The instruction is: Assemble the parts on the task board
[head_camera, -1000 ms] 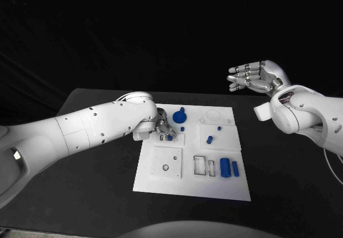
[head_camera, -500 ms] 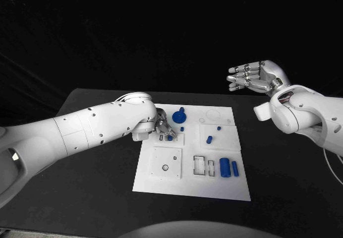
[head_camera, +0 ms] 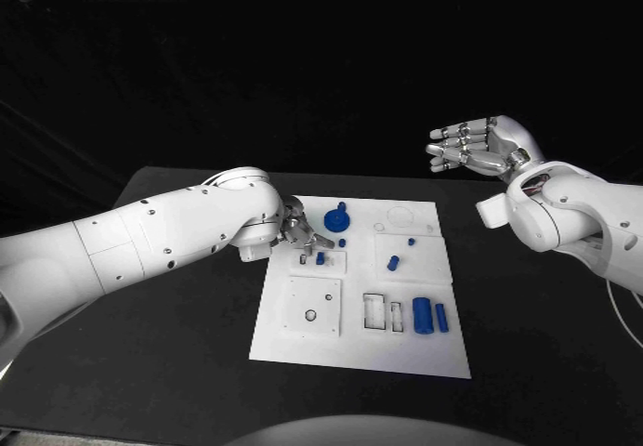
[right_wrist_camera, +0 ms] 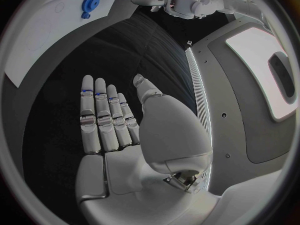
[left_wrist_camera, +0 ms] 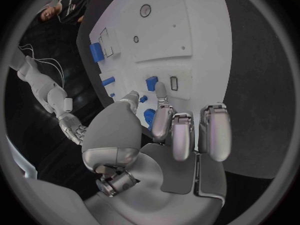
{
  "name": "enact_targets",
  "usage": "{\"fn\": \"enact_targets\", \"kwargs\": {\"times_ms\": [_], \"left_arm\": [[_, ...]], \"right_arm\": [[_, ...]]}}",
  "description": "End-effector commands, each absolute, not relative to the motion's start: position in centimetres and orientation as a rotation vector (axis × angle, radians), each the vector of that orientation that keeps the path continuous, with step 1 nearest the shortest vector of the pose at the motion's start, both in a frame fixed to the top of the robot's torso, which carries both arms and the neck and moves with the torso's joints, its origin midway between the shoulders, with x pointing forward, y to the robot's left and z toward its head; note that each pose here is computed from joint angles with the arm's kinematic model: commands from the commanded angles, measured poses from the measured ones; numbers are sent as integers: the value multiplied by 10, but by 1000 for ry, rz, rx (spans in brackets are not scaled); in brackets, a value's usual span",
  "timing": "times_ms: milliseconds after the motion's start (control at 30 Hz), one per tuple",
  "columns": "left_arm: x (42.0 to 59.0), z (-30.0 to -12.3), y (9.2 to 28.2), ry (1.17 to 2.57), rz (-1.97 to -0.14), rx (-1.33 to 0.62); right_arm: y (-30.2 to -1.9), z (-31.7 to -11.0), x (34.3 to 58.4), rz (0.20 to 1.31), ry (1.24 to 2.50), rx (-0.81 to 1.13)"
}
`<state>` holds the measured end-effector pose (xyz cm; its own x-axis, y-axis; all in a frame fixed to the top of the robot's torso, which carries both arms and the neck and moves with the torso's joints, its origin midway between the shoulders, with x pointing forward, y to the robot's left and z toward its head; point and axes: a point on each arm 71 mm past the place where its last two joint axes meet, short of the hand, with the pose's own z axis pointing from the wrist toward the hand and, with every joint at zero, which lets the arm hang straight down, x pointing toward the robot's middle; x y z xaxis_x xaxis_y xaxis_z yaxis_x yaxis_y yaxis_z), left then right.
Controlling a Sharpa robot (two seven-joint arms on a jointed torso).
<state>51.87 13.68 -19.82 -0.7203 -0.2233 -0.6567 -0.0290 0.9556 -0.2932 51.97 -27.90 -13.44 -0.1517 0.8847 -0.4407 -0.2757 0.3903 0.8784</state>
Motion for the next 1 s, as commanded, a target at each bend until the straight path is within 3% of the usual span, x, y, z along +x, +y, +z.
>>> {"fn": "enact_targets", "kwargs": {"times_ms": [33, 267, 467, 667, 1000], "left_arm": [[520, -188, 140, 2367, -403, -225], [530, -158, 156, 2442, -462, -220], [559, -135, 172, 2344, -322, -190], [575, -138, 171, 2313, -249, -187], [587, -162, 161, 2300, -162, -142]], "right_arm": [[-277, -136, 520, 1141, 1366, 595], [-279, -138, 520, 1136, 1366, 599], [-281, -138, 520, 1130, 1362, 602], [-279, -138, 520, 1133, 1363, 601], [-277, -139, 521, 1134, 1364, 600]]}}
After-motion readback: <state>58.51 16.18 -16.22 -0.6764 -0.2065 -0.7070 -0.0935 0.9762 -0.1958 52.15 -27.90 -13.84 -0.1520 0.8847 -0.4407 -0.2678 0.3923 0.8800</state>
